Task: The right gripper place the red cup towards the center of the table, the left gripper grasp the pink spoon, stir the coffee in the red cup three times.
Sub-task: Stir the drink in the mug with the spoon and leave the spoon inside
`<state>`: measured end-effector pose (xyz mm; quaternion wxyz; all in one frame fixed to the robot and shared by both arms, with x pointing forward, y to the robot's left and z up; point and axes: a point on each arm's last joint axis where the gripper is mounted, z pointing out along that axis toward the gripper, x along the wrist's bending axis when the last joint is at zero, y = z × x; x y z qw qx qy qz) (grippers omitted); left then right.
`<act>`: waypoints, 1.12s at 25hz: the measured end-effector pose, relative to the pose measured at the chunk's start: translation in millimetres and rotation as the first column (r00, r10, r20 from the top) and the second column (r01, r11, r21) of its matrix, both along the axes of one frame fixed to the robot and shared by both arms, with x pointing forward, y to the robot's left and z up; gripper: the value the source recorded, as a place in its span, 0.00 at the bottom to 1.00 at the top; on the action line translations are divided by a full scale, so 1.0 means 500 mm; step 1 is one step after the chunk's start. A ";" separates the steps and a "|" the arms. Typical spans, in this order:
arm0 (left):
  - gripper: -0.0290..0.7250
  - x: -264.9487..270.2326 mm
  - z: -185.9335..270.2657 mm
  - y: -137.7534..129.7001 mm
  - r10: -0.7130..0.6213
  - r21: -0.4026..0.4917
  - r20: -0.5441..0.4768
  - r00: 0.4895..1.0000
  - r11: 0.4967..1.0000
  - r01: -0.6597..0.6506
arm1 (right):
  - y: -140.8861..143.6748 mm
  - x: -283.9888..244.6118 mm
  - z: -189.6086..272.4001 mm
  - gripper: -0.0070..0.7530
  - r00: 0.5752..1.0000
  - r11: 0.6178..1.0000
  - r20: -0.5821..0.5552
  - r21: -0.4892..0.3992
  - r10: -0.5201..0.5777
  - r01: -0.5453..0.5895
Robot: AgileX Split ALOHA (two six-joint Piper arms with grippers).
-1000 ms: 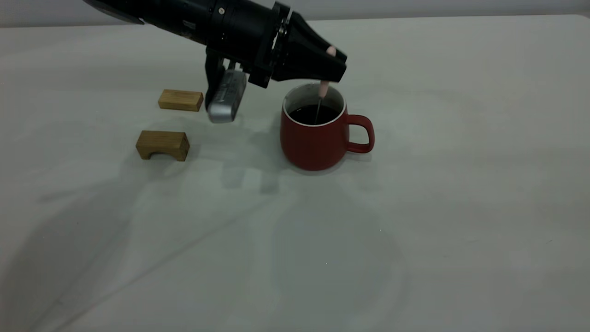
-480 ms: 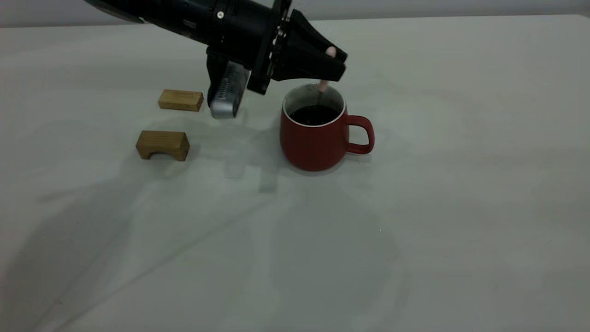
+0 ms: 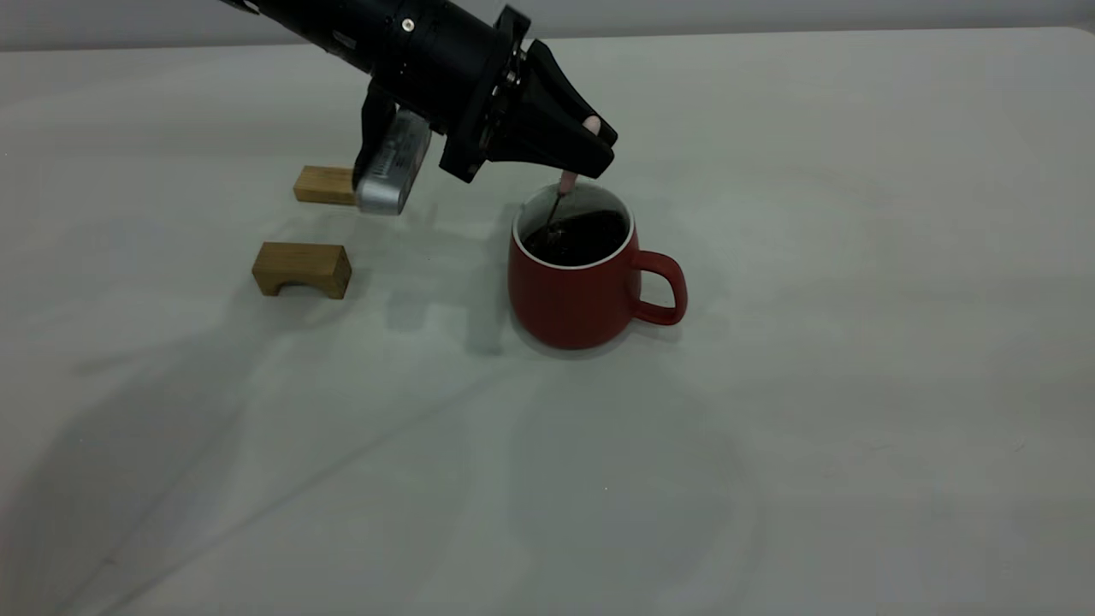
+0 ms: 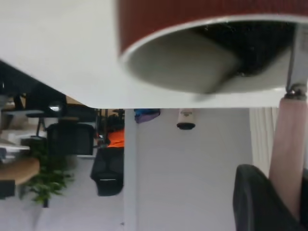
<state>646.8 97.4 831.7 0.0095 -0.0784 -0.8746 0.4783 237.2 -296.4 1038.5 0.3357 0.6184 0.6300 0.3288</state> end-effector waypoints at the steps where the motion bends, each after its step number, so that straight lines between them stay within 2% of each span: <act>1: 0.25 0.001 0.002 -0.003 -0.004 -0.012 0.019 1.000 1.000 0.004 | 0.000 0.000 0.000 0.32 1.000 1.000 0.000 0.000 0.000 0.000; 4: 0.25 -0.006 0.008 -0.015 -0.024 -0.058 0.016 1.000 0.998 0.025 | 0.000 0.000 0.000 0.32 1.000 1.000 0.000 0.000 0.000 0.000; 9: 0.25 -0.024 0.017 -0.028 -0.051 -0.102 -0.119 0.992 0.994 0.039 | 0.000 0.000 0.000 0.32 1.000 1.000 0.000 0.000 0.000 0.000; 11: 0.25 -0.028 0.018 -0.027 -0.060 -0.102 -0.141 0.988 0.994 0.045 | 0.000 0.000 0.000 0.32 1.000 1.000 0.000 0.000 0.000 0.000; 15: 0.25 -0.031 0.012 -0.021 -0.085 -0.040 -0.127 0.988 0.996 0.080 | 0.000 0.000 0.000 0.32 1.000 1.000 0.000 0.000 0.000 0.000; 21: 0.25 -0.014 0.026 -0.013 -0.125 0.071 -0.047 0.991 0.989 0.128 | 0.000 0.000 0.000 0.32 1.000 1.000 0.000 0.000 0.000 0.000; 28: 0.25 -0.017 0.030 -0.012 -0.062 0.097 -0.166 0.984 0.992 0.079 | 0.000 0.000 0.000 0.32 1.000 1.000 0.000 0.000 0.000 0.000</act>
